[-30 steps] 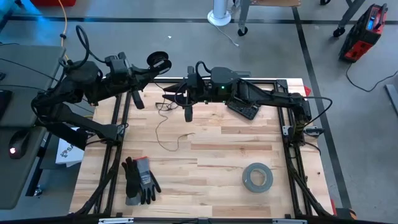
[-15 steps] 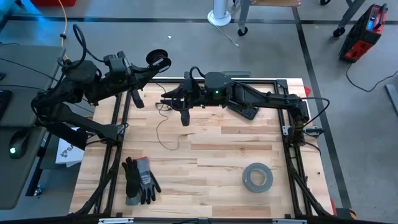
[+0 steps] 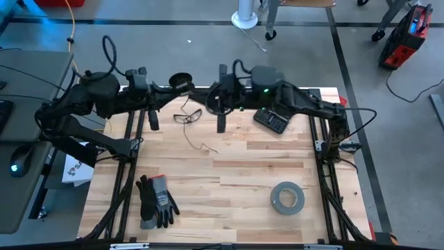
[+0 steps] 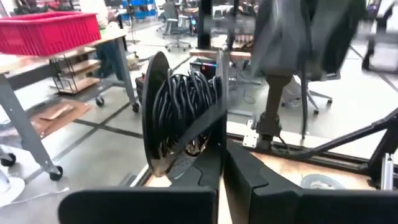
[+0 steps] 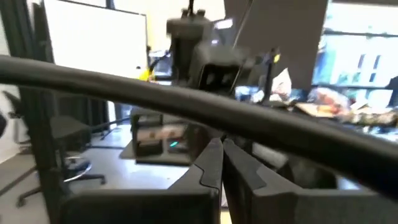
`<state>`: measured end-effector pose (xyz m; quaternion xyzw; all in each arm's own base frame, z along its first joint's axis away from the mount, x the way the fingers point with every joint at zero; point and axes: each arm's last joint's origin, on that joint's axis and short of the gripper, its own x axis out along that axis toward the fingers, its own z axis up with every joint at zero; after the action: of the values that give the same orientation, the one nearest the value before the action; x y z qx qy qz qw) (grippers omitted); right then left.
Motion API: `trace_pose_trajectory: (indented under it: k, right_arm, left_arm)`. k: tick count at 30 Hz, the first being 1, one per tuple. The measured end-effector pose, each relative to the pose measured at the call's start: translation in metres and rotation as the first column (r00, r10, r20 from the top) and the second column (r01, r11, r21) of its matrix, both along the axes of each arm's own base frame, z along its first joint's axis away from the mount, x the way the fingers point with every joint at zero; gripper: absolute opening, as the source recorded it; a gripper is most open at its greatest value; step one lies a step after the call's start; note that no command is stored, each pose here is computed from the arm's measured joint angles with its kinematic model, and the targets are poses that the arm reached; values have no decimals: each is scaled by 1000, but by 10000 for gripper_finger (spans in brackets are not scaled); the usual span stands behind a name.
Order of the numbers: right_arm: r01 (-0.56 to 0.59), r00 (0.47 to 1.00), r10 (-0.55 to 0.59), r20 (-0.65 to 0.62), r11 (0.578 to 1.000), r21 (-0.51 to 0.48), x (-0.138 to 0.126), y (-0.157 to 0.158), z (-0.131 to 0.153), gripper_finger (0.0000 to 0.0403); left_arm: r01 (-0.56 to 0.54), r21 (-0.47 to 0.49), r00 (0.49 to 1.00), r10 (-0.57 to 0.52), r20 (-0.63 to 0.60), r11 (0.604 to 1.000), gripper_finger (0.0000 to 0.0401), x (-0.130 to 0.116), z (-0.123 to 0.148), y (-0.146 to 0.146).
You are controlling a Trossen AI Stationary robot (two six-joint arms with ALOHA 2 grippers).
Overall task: Coil cords
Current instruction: Coil the black wire on the black spool
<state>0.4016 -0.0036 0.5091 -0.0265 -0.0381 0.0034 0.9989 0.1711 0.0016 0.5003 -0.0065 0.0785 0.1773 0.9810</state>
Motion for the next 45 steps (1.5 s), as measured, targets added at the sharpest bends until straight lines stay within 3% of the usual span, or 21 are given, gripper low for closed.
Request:
trace_pose_trajectory:
  k: [9, 19, 25, 35, 43, 45]
  right_arm:
    - [88, 995, -90, -48, 995, -57, -20, -9, 16, 0]
    - [158, 984, -162, -78, 986, -55, -23, -20, 16, 0]
    - [161, 981, -166, -97, 985, -55, -23, -21, 14, 0]
    - [130, 983, -133, -124, 991, -36, -22, -20, 10, 0]
    - [50, 996, -44, -76, 996, 77, -12, -18, 4, 1]
    - [20, 997, -15, -71, 997, 74, -12, -15, 4, 11]
  left_arm:
    - [6, -14, 1000, -6, 2, 1000, 0, -8, 1, 0]
    - [129, -43, 991, -128, 29, 991, 0, -18, 4, -3]
    - [85, -34, 995, -83, 64, 996, 0, -24, 8, -1]
    - [87, -1, 925, -80, 372, 996, 0, -43, 40, 0]
    - [120, 13, 881, -112, 459, 993, 0, -29, 48, -2]
    - [122, 6, 851, -108, 514, 992, 0, -30, 53, -2]
